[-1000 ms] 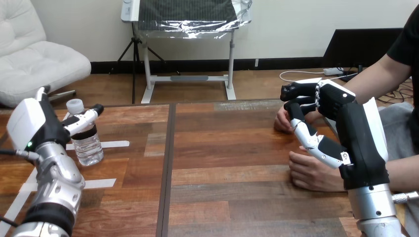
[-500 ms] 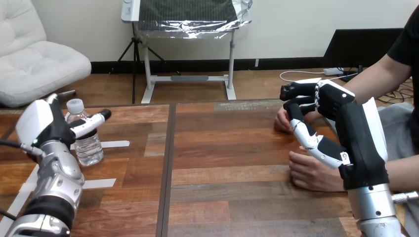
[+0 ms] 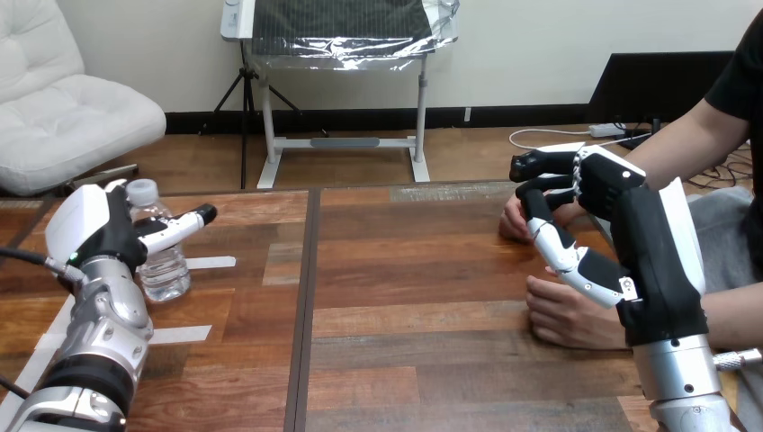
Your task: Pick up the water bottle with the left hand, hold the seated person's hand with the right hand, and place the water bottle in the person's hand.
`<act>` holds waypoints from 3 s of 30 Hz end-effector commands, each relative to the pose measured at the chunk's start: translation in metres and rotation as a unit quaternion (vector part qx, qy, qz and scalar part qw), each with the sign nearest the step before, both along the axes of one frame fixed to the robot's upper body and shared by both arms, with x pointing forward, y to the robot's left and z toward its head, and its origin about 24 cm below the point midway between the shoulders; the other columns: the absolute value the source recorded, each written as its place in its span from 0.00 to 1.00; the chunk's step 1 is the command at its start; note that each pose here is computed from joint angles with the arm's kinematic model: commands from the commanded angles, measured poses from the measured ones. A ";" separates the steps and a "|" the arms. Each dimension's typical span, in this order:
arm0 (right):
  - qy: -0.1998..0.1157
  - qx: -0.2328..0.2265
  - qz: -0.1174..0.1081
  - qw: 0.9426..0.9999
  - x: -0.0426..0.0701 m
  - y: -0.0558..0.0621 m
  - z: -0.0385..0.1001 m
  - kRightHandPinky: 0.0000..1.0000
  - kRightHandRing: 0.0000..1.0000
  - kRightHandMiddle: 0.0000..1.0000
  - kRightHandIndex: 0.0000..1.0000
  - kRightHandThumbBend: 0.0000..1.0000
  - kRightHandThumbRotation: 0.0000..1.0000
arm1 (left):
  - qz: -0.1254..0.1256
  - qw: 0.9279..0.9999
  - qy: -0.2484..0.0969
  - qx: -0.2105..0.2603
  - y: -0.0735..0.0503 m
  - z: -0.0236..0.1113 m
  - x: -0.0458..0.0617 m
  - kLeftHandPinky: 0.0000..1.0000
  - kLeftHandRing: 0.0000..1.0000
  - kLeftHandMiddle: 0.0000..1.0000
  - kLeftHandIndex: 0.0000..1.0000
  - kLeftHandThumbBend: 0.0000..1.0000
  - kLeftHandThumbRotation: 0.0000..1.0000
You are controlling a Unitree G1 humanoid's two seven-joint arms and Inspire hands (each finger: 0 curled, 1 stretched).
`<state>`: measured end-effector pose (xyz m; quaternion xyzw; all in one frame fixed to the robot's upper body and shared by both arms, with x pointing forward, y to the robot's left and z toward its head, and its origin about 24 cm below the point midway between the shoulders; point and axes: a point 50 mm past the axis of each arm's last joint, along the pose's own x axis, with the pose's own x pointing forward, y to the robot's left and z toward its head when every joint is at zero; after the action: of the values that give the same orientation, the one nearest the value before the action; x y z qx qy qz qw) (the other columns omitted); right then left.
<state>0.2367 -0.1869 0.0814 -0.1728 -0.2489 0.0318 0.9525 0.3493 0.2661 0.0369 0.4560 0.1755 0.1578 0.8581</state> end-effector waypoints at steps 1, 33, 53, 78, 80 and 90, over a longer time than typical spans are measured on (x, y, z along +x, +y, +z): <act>-0.042 -0.003 0.010 0.999 0.008 -0.001 0.021 0.48 0.59 0.63 0.61 0.34 0.00 | -0.019 0.999 -0.031 0.010 -0.007 0.027 0.018 0.70 0.79 0.83 0.85 0.98 0.67; -0.037 -0.014 0.007 0.999 0.007 -0.004 0.020 0.50 0.60 0.64 0.61 0.35 0.00 | -0.024 0.999 -0.020 0.009 -0.010 0.018 0.014 0.73 0.82 0.85 0.86 0.93 0.66; -0.037 -0.022 0.004 0.999 0.007 -0.004 0.021 0.50 0.60 0.63 0.60 0.35 0.00 | -0.016 0.999 -0.029 -0.007 -0.009 0.013 0.010 0.68 0.78 0.82 0.83 0.88 0.59; -0.044 -0.022 0.004 0.999 0.005 -0.006 0.023 0.48 0.57 0.61 0.59 0.35 0.00 | -0.020 0.998 -0.058 -0.020 -0.015 0.003 0.004 0.44 0.50 0.54 0.56 0.77 0.01; -0.046 -0.023 0.004 0.999 0.005 -0.007 0.023 0.47 0.56 0.60 0.59 0.35 0.00 | -0.022 0.998 -0.057 -0.021 -0.015 0.002 0.004 0.42 0.47 0.52 0.55 0.77 0.01; -0.050 -0.018 0.006 0.999 0.004 -0.008 0.023 0.46 0.56 0.60 0.58 0.35 0.00 | -0.036 0.999 -0.036 0.002 -0.020 -0.002 0.003 0.37 0.42 0.48 0.50 0.77 0.00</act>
<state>0.2363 -0.1950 0.0864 -0.1909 -0.2515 0.0373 0.9481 0.3475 0.2559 0.0322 0.4327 0.1390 0.1642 0.8755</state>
